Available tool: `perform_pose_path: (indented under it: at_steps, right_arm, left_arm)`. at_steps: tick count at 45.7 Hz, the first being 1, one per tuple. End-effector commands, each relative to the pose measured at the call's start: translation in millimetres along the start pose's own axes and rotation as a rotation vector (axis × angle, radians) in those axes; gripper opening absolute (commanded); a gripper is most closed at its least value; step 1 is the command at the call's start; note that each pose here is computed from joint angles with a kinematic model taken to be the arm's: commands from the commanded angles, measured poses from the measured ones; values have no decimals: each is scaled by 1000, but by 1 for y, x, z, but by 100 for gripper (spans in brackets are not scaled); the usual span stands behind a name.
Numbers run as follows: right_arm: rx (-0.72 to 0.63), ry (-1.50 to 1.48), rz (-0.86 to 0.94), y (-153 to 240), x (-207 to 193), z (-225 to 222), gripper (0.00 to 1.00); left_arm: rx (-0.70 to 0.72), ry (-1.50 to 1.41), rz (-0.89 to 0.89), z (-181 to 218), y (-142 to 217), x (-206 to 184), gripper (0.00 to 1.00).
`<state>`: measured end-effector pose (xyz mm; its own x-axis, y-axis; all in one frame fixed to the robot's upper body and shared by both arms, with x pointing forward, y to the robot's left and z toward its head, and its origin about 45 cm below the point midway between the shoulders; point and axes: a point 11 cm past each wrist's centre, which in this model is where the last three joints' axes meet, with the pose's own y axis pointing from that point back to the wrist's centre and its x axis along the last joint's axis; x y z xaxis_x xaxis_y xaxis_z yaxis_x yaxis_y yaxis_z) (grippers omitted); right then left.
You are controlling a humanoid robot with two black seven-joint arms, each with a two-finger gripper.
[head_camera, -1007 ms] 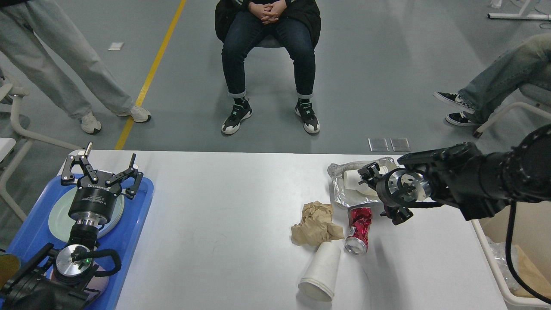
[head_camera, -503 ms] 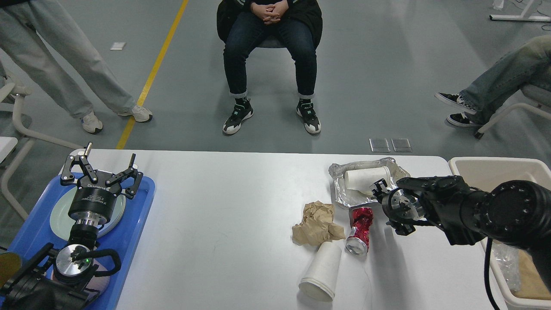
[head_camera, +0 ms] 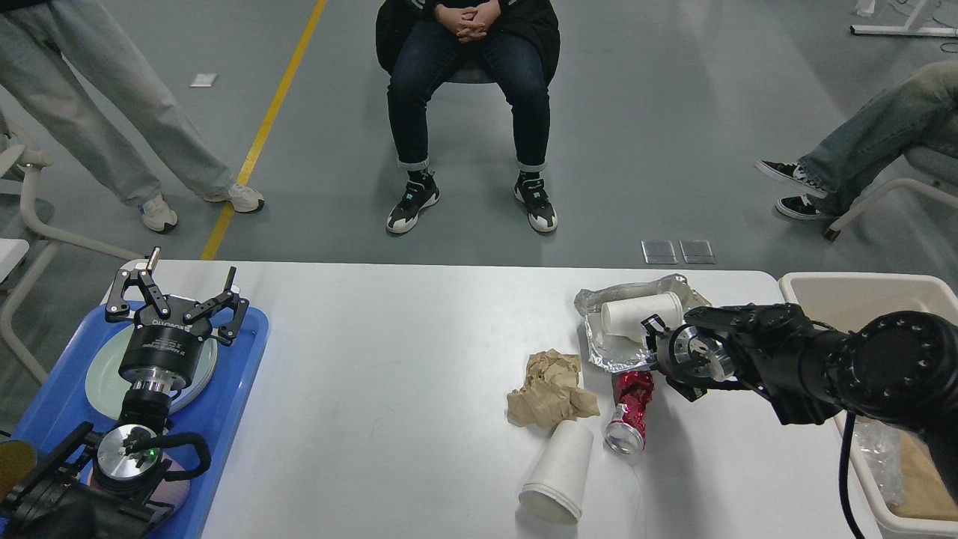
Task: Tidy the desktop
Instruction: 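Grasp the foil tray with cup and lift it toward the bin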
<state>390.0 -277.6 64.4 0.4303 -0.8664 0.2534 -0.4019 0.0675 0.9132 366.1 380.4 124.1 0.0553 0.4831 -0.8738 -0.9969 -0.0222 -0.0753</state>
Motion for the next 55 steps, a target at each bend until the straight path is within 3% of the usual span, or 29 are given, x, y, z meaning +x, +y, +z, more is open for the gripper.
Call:
perform_pose_path:
  at_steps: [1,16,23,35,49,55]
  right_arm:
    - [3,-5,10,0,3,0,0]
    - [24,-44,-12,9,6,-11,0]
    - [31,-60,-28,31,22,-18,0]
    - [59,-79,-64,106,54,-34,0]
    - [-9,90,-79,230,80,-14,0]
    - [-15,66,-95,253,92,1,0]
  left_arm:
    - [0,0,0,0,0,0,96]
    - [0,0,1,0,0,0,96]
    - [0,0,0,0,0,0,96]
    - [0,0,0,0,0,0,96]
    - [0,0,-2,0,0,0,96]
    - [0,0,0,0,0,0,96]
